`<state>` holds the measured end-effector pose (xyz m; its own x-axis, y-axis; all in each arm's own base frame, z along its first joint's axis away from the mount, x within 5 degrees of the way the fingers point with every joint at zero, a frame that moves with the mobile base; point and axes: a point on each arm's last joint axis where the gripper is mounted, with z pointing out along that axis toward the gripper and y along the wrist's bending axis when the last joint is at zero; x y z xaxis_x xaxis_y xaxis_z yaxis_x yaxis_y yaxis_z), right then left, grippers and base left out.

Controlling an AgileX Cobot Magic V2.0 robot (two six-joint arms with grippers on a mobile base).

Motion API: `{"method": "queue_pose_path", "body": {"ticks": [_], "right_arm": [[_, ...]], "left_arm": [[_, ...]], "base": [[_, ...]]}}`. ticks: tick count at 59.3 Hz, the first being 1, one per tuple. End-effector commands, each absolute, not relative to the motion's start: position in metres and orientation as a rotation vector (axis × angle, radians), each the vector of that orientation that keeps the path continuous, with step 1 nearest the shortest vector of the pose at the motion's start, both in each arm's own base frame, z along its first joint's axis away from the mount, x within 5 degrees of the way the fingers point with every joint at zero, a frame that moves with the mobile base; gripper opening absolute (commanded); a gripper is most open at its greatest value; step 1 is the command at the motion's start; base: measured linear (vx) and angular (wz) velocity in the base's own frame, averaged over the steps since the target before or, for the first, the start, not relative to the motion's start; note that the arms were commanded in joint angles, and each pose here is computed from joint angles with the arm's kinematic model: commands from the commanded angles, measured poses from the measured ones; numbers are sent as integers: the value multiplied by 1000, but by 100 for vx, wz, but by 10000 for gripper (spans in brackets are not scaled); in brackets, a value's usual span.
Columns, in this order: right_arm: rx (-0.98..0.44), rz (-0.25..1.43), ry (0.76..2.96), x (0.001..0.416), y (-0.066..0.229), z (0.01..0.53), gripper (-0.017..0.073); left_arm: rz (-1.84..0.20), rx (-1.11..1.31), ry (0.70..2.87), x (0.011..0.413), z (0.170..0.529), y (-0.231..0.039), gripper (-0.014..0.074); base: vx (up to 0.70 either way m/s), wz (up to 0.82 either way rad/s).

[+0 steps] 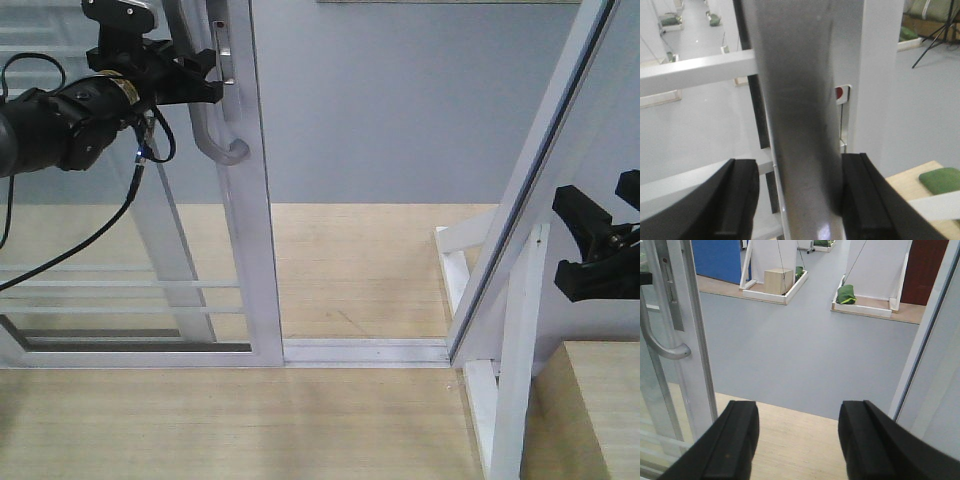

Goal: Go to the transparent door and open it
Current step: 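Grip the door frame with the left gripper and push it farther open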

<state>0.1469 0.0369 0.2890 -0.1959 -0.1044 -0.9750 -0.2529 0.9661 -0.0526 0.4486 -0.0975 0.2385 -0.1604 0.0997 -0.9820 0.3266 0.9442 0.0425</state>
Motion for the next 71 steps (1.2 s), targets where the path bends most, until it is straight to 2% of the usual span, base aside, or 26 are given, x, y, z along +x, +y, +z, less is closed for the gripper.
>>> {"method": "queue_pose_path", "body": {"ticks": [1, 19, 30, 44, 71], "right_arm": [[-275, 146, 1664, 148, 38, 306, 440], [-275, 146, 1664, 148, 38, 306, 440], [-274, 146, 1665, 148, 38, 306, 440], [-274, 146, 1665, 148, 38, 306, 440], [-274, 146, 1665, 148, 38, 306, 440]], "left_arm": [[-174, 179, 1621, 443, 297, -63, 447], [-72, 130, 1711, 434, 310, -32, 449], [-48, 115, 1773, 432, 307, -27, 465], [-32, 99, 1794, 432, 305, -20, 533], [33, 25, 1829, 431, 303, 14, 536]], "base": [[0, 0], [0, 0], [0, 0], [0, 0], [0, 0]]}}
